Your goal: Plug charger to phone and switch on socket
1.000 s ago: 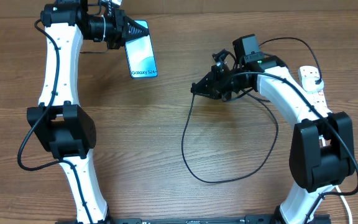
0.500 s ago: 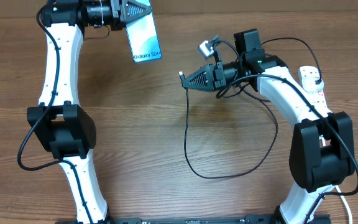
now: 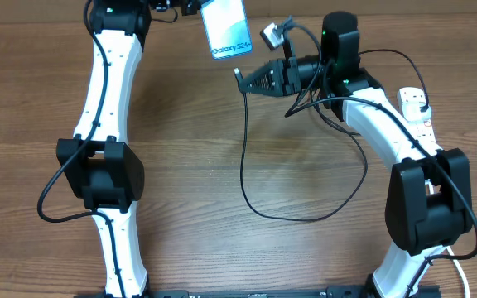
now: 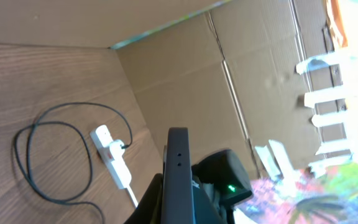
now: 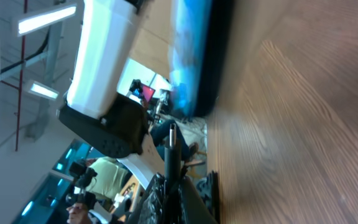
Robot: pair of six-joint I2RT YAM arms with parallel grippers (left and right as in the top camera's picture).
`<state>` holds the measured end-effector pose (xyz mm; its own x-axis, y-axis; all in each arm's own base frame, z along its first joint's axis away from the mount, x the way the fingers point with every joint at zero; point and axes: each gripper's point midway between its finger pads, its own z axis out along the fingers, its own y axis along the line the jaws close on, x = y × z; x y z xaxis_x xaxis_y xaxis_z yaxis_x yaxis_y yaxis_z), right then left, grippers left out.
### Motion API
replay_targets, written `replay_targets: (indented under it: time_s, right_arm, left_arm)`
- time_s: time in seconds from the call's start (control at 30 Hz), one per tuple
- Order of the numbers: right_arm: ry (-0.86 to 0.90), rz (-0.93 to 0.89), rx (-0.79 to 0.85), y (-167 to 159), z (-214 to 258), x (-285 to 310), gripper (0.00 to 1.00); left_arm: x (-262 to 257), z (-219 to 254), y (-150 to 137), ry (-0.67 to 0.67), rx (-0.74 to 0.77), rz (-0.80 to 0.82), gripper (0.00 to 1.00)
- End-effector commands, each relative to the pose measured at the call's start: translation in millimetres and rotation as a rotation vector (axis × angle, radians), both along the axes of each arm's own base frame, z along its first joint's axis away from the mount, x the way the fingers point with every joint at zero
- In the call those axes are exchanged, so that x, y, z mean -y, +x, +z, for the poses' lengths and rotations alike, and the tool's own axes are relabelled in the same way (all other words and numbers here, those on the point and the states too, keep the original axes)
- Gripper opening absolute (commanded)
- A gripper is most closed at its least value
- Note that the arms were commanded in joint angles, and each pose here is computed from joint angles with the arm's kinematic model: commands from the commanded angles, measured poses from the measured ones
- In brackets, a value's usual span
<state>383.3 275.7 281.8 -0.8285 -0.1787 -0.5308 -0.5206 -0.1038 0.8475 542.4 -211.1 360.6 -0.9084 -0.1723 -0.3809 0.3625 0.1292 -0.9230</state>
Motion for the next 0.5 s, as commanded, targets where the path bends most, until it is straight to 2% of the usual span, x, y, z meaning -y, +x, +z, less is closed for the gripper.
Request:
replay_targets:
  time_s: [0.0, 0.47]
  right_arm:
    - [-0.018, -0.044, -0.132, 9, 19, -3, 0.04]
    - [-0.004, -0.122, -0.156, 22, 26, -4, 0.04]
  left_arm:
    - [-8, 26, -2, -0.028, -0.022, 0.038, 0.04]
    - [-10, 36, 2, -0.046, 0.001, 0.055, 0.04]
